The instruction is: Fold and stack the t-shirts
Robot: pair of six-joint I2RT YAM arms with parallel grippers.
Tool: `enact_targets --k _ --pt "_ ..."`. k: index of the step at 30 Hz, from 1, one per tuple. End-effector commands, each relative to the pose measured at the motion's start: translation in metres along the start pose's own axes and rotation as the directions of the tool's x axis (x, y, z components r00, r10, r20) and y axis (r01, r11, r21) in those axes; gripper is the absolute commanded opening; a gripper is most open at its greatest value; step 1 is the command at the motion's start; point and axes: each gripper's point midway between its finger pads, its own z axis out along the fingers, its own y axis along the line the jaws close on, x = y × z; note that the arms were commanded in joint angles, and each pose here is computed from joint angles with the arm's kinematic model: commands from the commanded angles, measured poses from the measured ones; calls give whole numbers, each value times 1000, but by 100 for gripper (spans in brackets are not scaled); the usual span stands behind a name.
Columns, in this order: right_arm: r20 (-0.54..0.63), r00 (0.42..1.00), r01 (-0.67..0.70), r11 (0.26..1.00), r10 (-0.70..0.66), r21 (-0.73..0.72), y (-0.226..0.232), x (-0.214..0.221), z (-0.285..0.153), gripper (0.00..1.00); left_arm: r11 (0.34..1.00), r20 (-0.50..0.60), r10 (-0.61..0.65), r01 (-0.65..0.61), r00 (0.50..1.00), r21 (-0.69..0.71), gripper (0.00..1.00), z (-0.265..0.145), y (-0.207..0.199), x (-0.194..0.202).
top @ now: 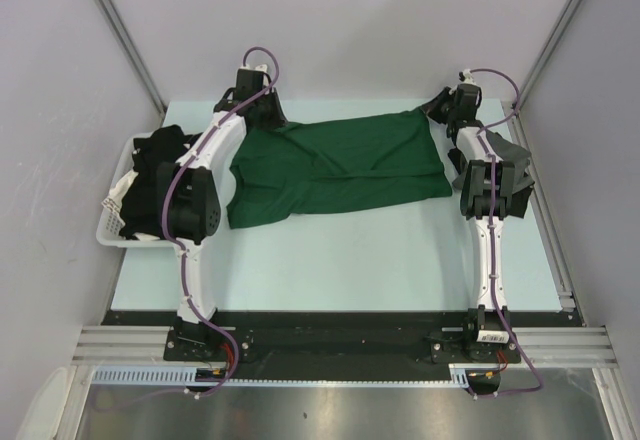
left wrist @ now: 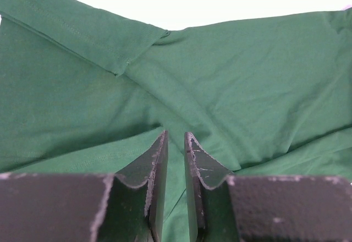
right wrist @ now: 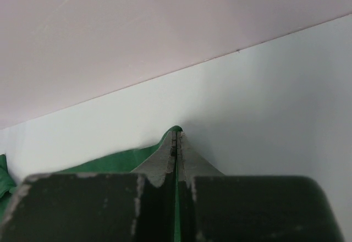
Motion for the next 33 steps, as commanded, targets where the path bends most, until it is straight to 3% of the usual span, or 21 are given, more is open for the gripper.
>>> enact_targets --k 1,10,17,31,33 --pt "103 993 66 993 -56 -95 53 -57 -20 0 1000 16 7 -7 1000 -21 22 -3 1 -4" --pt "127 988 106 988 -92 -113 75 -80 -36 0 997 2 0 0 1000 -82 32 8 24 2" --pt "145 981 140 986 -126 -93 77 -100 -52 0 997 17 -11 13 1000 -79 33 13 35 -7" --pt "114 985 135 989 -126 -68 65 -92 -53 0 996 27 -37 39 999 -86 35 32 55 -15" --pt "114 985 139 989 -132 -55 61 -91 -52 6 995 28 -42 44 999 -85 35 37 58 -15"
